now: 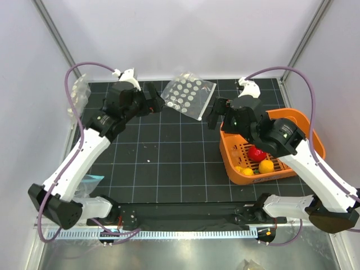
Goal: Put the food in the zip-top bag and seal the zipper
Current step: Pick up the zipper food storage bag at the center of the board.
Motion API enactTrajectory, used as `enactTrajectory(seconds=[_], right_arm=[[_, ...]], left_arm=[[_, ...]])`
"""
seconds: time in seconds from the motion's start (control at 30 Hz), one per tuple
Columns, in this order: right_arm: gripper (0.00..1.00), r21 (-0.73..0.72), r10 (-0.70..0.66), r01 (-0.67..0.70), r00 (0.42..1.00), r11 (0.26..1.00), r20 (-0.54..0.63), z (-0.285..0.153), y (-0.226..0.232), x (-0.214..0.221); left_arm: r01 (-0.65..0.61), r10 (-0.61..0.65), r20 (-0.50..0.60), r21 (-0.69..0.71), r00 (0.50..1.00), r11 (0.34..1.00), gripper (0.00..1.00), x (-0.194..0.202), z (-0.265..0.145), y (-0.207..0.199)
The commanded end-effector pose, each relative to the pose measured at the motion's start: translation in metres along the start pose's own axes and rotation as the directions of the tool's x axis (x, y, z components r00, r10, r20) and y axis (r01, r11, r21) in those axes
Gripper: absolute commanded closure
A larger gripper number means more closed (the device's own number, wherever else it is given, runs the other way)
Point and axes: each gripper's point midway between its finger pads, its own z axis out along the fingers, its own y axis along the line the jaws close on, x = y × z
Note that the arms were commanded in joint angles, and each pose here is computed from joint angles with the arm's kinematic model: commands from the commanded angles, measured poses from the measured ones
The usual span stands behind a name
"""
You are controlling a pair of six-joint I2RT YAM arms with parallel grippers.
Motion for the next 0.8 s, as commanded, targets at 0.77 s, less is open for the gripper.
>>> enactTrajectory(seconds=[0.77], right_arm=[[0.04,0.014,-0.020,0.019,0.998,1.000,0.059,-0.038,-0.041,0.007]], left_arm=[[-0.239,0.230,-0.273,-0.002,0.934,0.971,0.16,0.067,0.225,-0.072]])
